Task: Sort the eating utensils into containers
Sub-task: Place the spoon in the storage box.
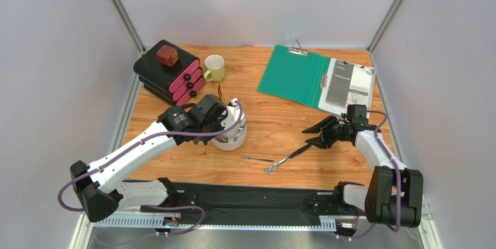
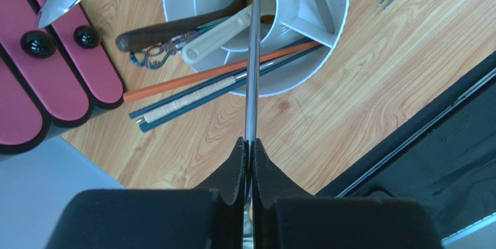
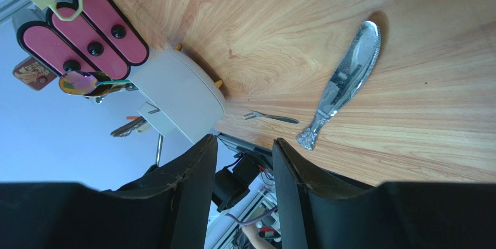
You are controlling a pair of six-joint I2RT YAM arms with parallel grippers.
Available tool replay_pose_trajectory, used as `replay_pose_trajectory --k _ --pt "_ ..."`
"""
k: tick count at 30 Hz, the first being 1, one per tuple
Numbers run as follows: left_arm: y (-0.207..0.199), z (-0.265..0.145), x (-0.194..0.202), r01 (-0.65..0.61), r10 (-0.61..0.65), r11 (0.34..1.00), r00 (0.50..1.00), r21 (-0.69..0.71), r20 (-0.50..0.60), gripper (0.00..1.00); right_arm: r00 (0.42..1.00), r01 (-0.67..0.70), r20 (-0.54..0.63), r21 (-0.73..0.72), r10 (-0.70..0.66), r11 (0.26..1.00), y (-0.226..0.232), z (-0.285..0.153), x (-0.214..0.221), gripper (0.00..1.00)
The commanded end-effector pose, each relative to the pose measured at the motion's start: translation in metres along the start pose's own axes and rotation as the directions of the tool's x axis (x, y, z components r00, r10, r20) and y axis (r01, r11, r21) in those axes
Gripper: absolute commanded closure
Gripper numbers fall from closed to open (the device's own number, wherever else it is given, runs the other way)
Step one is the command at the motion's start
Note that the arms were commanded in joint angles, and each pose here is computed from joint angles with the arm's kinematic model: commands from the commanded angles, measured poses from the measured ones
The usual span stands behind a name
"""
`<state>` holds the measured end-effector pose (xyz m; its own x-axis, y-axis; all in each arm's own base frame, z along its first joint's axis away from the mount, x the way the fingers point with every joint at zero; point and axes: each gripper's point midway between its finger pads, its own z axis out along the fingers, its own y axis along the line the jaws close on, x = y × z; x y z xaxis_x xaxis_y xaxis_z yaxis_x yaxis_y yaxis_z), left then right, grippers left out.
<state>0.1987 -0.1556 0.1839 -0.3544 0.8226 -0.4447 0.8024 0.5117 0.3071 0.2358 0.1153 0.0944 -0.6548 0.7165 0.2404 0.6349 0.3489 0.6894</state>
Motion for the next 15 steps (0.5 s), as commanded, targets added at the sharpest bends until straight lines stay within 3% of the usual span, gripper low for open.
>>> replay_pose_trajectory --k 1,15 --pt "0.012 0.001 -0.027 -0.031 0.033 0.999 0.998 -0.043 0.057 1.0 1.0 0.003 -0.023 -0.04 -0.004 0.999 0.003 0.002 0.005 0.55" --pt "0.059 0.012 -0.033 -0.075 0.063 0.952 0.997 -0.296 -0.052 1.0 0.998 -0.003 -0.068 -0.044 0.0 0.999 -0.004 0.006 0.011 0.55"
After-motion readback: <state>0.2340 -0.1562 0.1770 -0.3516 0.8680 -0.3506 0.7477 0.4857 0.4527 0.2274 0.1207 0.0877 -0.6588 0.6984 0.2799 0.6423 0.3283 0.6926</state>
